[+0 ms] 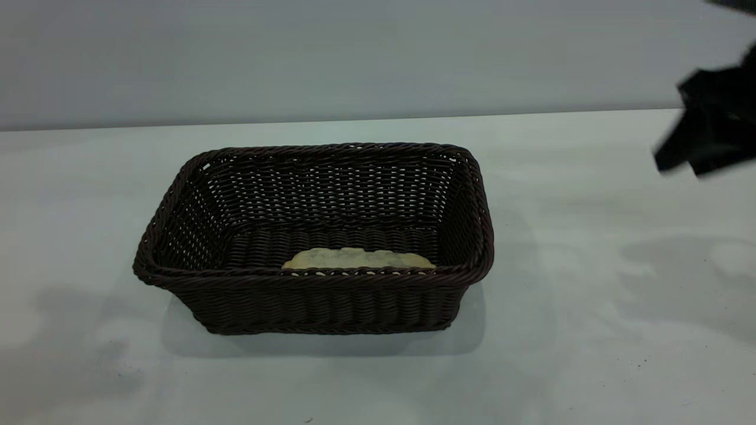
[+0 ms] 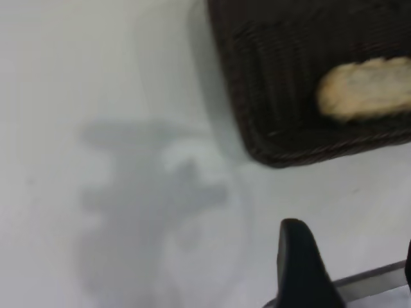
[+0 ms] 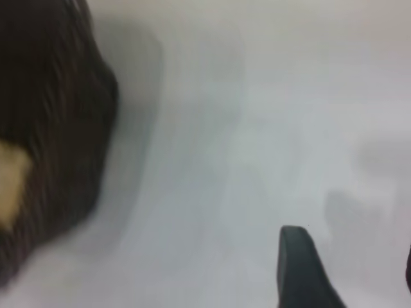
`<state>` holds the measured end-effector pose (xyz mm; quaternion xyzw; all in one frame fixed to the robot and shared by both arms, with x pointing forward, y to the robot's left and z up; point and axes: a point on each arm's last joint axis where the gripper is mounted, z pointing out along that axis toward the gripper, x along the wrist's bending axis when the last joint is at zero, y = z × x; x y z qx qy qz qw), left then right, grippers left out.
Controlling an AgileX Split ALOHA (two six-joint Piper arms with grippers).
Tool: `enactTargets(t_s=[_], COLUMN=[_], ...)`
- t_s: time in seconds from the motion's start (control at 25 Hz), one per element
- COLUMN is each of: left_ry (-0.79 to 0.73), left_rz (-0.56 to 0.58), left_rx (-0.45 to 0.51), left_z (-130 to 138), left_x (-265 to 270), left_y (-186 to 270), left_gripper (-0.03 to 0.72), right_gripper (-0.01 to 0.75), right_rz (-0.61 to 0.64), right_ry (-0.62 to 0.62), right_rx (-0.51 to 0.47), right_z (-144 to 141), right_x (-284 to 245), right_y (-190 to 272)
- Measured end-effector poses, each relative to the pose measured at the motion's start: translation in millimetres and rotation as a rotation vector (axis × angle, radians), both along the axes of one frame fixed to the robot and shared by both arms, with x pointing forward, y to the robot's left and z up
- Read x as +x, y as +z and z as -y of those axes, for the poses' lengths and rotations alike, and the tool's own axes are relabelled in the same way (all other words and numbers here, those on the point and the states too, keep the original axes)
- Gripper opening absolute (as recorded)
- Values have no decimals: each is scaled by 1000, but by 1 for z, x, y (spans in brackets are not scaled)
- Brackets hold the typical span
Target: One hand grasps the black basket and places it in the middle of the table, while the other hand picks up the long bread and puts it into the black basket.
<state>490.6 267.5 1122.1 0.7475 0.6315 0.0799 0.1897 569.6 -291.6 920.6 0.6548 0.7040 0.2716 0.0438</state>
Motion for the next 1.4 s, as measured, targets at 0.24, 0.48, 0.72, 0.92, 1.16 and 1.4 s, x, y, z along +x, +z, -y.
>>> enactTargets(t_s=[0.24, 0.48, 0.72, 0.92, 1.16, 1.4], left_ry=[53, 117, 134, 136, 141, 152], left_rz=[-21, 87, 137, 154, 215, 328], left_rx=[104, 178, 181, 179, 170, 153], left_z=[-12, -24, -29, -33, -36, -39], left_x=[-19, -54, -107, -151, -194, -231], left_y=[10, 36, 28, 2, -26, -47], left_gripper=[455, 455, 455, 455, 455, 455], right_gripper=[371, 371, 370, 370, 370, 370], right_rz=[-229, -268, -102, 159, 365, 303], right_ry=[-6, -52, -82, -101, -88, -46], right_rx=[-110, -232, -256, -218, -206, -188], right_z=[13, 21, 16, 5, -5, -8], right_x=[-25, -63, -142, -214, -281, -291], right_y=[3, 57, 117, 152, 162, 145])
